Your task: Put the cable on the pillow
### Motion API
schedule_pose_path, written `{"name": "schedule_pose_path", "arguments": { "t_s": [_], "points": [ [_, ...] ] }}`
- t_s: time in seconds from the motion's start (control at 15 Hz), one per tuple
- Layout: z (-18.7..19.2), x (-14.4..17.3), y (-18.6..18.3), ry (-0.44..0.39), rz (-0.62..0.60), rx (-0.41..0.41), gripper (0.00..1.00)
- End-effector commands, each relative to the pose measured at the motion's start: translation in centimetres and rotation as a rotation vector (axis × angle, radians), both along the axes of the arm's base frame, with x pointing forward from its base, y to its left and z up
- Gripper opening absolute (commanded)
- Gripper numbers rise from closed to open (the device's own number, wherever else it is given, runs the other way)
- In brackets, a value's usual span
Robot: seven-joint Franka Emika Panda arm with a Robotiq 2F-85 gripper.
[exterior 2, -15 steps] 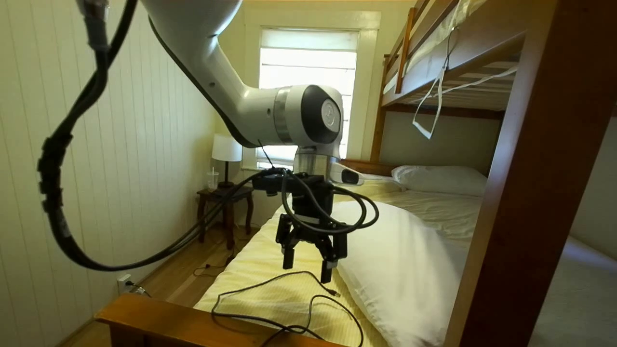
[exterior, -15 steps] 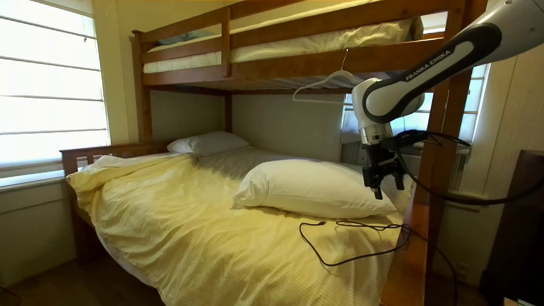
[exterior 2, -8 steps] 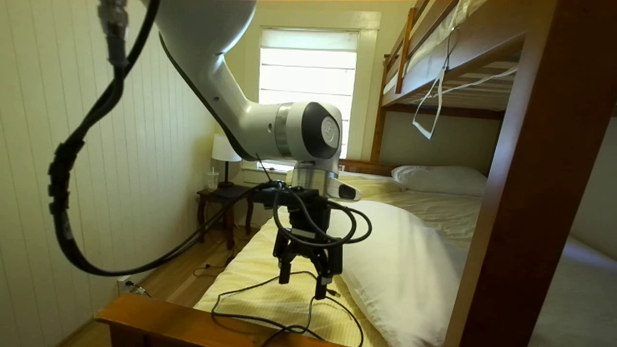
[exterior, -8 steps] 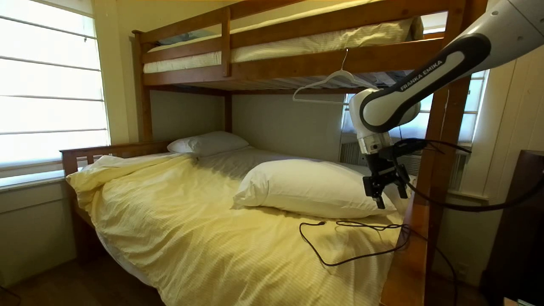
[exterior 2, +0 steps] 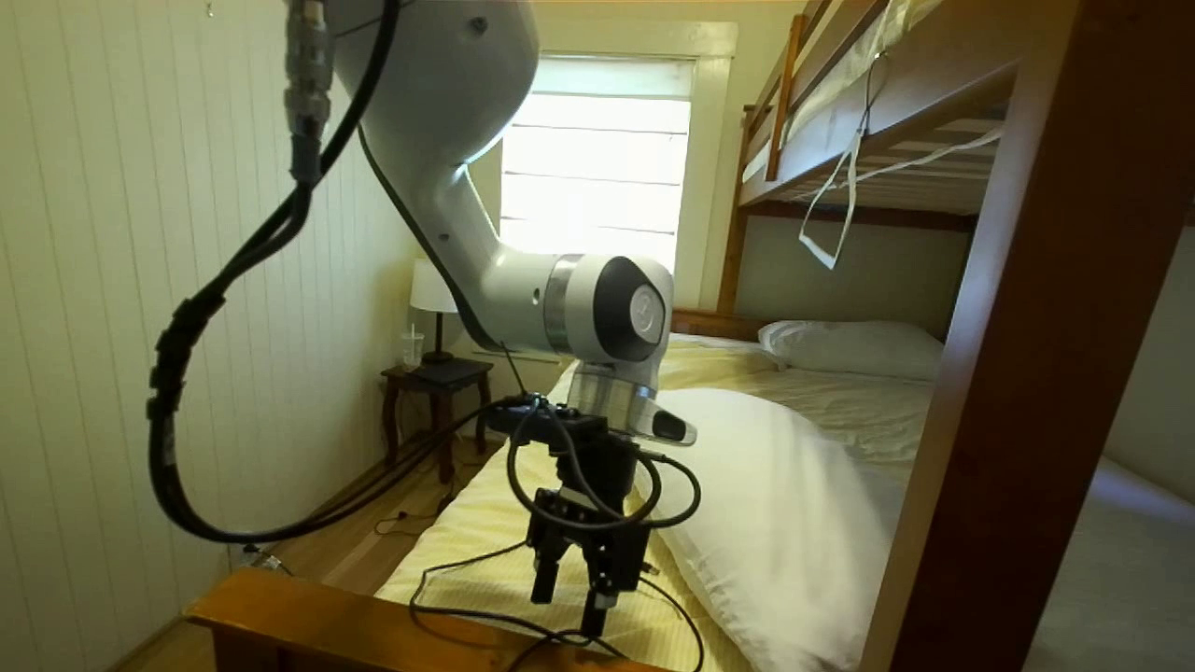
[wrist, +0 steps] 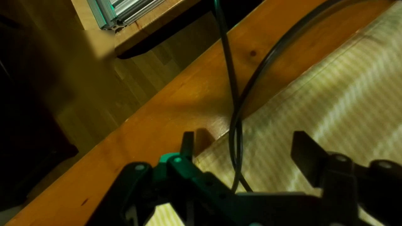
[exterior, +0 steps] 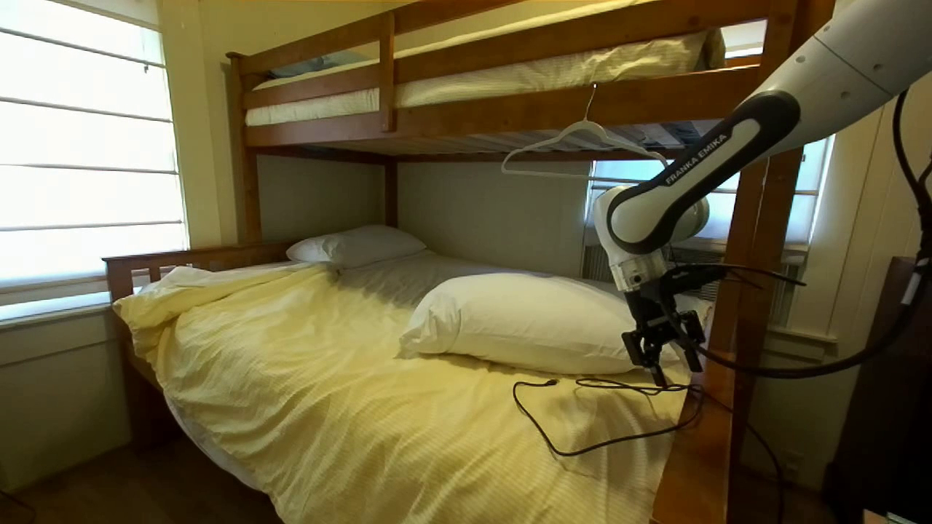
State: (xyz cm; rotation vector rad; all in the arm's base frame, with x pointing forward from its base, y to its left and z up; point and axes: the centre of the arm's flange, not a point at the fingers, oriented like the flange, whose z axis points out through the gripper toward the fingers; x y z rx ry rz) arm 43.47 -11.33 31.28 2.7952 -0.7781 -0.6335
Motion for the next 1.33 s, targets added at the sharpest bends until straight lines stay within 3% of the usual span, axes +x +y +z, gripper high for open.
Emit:
{"name": "schedule_pose_path", "arguments": {
  "t_s": [0.0,0.13,0.2,0.27,0.33,0.47,0.8,1.07,1.27],
  "points": [
    [-1.1,0.0,0.2,0.013,-0.041,0.015,0.50],
    [-1.3,-0.1,0.2,0.021,-0.046,0.017,0.36],
    [-1.3,-0.2,0.2,0.025,-0.048,0.018,0.33],
    [-1.3,-0.2,0.2,0.029,-0.049,0.017,0.40],
    [-1.3,-0.2,0.1,0.027,-0.050,0.016,0.21],
    [-1.3,-0.2,0.1,0.031,-0.052,0.016,0.28],
    [-1.6,-0.3,0.1,0.041,-0.053,0.018,0.00],
    [-1.7,-0.4,0.3,0.045,-0.049,0.021,0.02],
    [0.9,0.3,0.9,-0.038,-0.038,0.047,0.02]
  ]
}}
